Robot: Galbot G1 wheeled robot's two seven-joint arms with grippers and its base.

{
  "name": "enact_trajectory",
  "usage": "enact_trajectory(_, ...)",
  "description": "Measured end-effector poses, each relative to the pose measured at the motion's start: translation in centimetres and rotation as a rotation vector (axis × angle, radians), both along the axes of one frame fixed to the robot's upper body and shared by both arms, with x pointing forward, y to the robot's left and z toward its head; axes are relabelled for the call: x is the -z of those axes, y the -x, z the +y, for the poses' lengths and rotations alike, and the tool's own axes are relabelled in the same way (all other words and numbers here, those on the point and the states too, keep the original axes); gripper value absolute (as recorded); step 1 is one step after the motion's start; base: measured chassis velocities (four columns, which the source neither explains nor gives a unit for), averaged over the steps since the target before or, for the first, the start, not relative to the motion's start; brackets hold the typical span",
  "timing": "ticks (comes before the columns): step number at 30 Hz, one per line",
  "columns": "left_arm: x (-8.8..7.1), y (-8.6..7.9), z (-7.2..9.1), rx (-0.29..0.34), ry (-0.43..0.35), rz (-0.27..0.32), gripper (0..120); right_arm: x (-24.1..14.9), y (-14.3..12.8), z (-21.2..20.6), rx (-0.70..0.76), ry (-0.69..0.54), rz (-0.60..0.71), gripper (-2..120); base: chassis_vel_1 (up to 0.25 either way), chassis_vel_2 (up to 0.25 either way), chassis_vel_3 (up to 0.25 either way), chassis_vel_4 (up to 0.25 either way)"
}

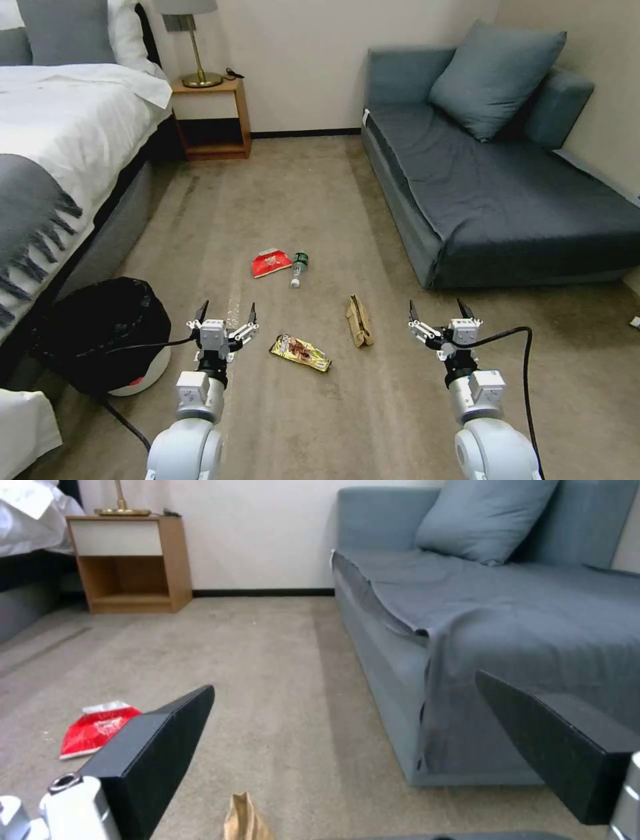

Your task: Pick up the trash bin, then pick up the garbage on the floor and place it into the trash bin.

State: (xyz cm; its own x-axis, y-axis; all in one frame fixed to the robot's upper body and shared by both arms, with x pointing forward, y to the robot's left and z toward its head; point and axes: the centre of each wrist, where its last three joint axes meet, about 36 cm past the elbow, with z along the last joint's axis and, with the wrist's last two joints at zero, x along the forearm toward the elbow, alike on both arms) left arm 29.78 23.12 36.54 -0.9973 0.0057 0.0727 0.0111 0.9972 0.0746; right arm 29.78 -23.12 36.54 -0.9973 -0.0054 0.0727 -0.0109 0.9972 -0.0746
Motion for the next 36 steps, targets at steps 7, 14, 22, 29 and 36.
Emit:
enact_trajectory(7, 0.0, 0.0, 0.0, 0.000, 0.000, 0.000, 100, 0.0, 0.0, 0.0, 0.000, 0.000, 0.000, 100, 0.000, 0.000, 0.000, 0.000)
enact_trajectory(14, 0.0, 0.0, 0.0, 0.000, 0.000, 0.000, 100, 0.0, 0.0, 0.0, 0.000, 0.000, 0.000, 100, 0.000, 0.000, 0.000, 0.000)
enact_trajectory(22, 0.0, 0.0, 0.0, 0.000, 0.000, 0.000, 100, 0.0, 0.0, 0.0, 0.000, 0.000, 0.000, 100, 0.000, 0.000, 0.000, 0.000)
enact_trajectory(29, 0.0, 0.0, 0.0, 0.000, 0.000, 0.000, 100, 0.0, 0.0, 0.0, 0.000, 0.000, 0.000, 100, 0.000, 0.000, 0.000, 0.000)
enact_trajectory(36, -4.2, 2.1, 2.9, -0.045, -0.017, -0.164, 97, -1.7, 2.6, 3.2, -0.029, 0.008, -0.117, 100, 0.000, 0.000, 0.000, 0.000)
